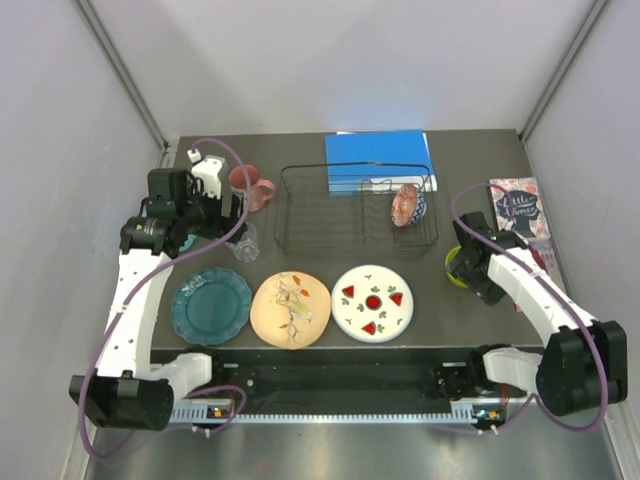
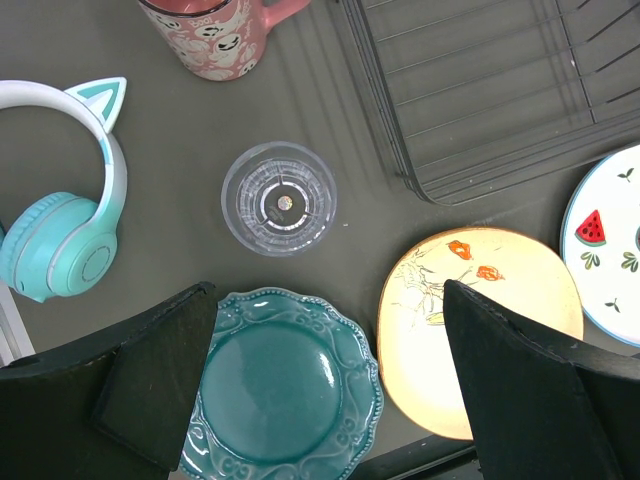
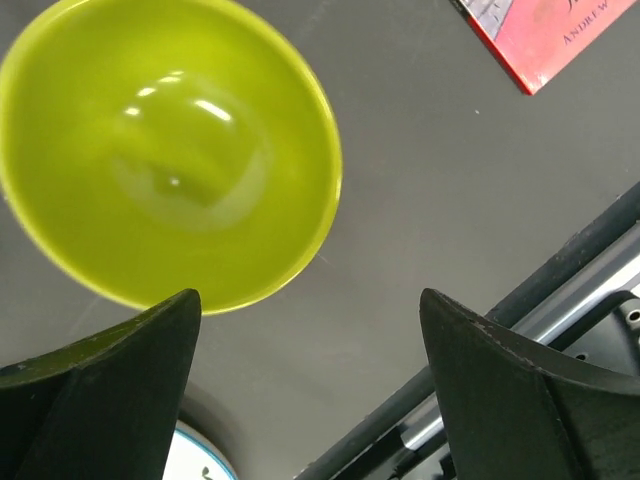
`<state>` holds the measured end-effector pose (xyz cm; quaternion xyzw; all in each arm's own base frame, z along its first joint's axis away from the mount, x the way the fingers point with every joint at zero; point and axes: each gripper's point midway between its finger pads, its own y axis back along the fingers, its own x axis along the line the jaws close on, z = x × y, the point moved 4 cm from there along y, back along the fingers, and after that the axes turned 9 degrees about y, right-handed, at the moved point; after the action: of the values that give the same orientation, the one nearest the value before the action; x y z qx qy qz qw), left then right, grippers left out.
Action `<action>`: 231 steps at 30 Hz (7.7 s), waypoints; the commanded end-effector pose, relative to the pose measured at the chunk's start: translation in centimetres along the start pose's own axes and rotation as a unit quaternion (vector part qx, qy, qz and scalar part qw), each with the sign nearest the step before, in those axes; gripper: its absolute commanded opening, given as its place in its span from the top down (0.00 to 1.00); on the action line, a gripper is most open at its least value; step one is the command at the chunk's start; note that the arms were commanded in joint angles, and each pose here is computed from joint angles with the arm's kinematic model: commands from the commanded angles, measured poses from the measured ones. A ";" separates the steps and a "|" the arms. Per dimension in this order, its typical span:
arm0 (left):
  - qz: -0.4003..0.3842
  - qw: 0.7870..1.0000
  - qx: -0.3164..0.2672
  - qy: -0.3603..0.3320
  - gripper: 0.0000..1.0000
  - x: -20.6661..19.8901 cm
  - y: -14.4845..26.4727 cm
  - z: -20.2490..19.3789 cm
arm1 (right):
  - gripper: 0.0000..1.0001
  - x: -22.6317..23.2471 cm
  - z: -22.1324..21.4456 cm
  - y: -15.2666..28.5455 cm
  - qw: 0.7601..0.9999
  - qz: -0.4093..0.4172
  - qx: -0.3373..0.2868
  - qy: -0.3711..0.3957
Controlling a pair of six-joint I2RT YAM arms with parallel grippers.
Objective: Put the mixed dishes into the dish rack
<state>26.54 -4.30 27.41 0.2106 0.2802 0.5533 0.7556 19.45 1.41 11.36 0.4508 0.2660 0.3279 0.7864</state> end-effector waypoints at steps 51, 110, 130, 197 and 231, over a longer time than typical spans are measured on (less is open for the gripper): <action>-0.006 0.999 -0.033 0.006 0.01 -0.5 1.2 0.9 | 1.00 7.8 8.6 12.3 0.906 -0.127 -0.367 0.170; 0.000 0.999 -0.034 0.003 0.01 -0.2 0.6 1.0 | 0.21 13.0 4.5 12.5 0.897 -0.089 -0.343 0.264; -0.032 0.998 0.046 -0.019 0.01 -1.1 -5.8 -3.7 | 0.19 9.9 4.0 7.4 0.961 0.110 -0.180 0.177; -0.087 0.936 0.107 -0.323 0.01 -3.2 -5.6 -11.9 | 0.20 22.5 -12.3 20.1 0.628 0.582 -0.144 0.496; -0.081 0.912 0.089 -0.391 0.01 -1.5 -5.3 -15.4 | 0.23 27.1 -16.7 11.6 0.591 0.509 -0.055 0.623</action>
<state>19.51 -6.13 10.09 0.4845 0.0587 0.3539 0.7979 20.66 35.84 10.29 0.1690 0.3883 0.8958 0.1346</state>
